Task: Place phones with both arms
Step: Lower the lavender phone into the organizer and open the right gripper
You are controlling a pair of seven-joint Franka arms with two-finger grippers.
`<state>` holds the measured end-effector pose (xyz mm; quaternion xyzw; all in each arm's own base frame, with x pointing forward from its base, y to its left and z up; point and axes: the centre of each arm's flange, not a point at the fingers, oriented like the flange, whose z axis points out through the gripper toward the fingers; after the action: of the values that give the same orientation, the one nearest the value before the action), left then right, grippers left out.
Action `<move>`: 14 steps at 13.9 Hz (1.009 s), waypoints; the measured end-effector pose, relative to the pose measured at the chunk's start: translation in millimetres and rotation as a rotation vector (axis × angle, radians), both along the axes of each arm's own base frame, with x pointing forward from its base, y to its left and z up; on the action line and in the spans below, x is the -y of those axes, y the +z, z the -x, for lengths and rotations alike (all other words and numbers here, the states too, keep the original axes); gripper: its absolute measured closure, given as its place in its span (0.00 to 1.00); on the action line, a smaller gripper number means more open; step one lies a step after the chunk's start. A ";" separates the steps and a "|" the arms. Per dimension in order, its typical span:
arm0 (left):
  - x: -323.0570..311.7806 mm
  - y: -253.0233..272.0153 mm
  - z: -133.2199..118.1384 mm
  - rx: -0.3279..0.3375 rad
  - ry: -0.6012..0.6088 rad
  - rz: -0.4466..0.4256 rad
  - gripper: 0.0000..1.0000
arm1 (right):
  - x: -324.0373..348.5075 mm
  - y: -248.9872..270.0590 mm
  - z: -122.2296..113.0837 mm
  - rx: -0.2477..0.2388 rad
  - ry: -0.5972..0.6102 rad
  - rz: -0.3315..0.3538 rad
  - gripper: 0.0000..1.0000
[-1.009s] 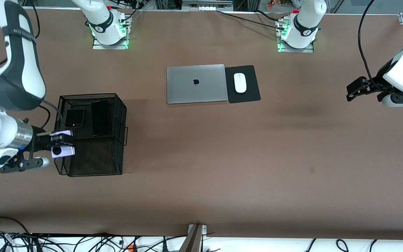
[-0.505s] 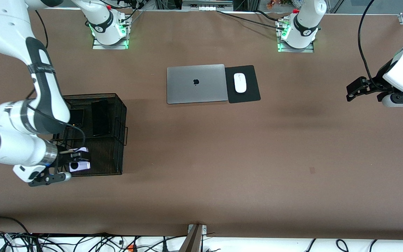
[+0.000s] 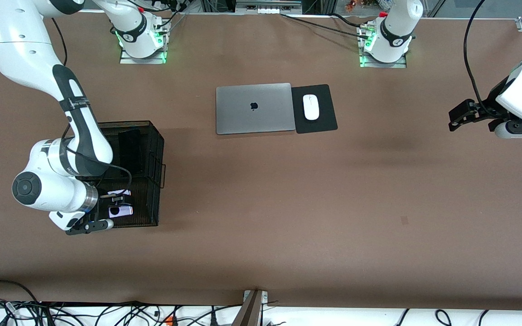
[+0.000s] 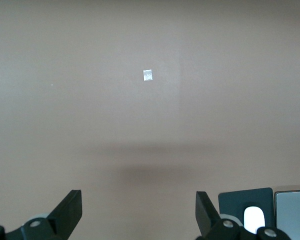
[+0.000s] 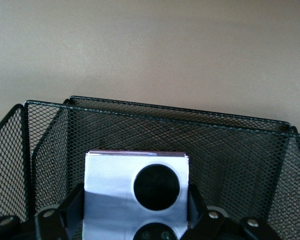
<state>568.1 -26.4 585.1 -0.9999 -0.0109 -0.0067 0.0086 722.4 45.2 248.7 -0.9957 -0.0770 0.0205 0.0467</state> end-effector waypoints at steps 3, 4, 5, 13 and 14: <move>0.0 0.0 0.0 0.000 0.000 0.000 0.00 | 5.2 -0.3 -0.2 -0.002 -0.023 0.001 0.01; 0.0 0.0 0.0 0.000 0.000 0.000 0.00 | 6.7 -0.2 -0.4 -0.001 -0.027 0.001 0.00; 0.0 0.0 0.0 0.000 0.000 0.000 0.00 | 7.4 0.4 -0.7 0.002 -0.030 0.001 0.00; -3.7 0.0 -0.1 -0.001 0.007 0.000 0.00 | 19.5 114.4 11.6 -0.029 -0.061 0.039 0.00; -3.8 0.0 0.0 -0.001 0.007 0.000 0.00 | 20.6 144.1 21.0 -0.047 -0.079 0.050 0.00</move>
<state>568.2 -22.5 585.0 -0.9998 -0.0143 -0.0060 0.0087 701.4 24.6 392.8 -0.9981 -0.0361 0.0437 0.0241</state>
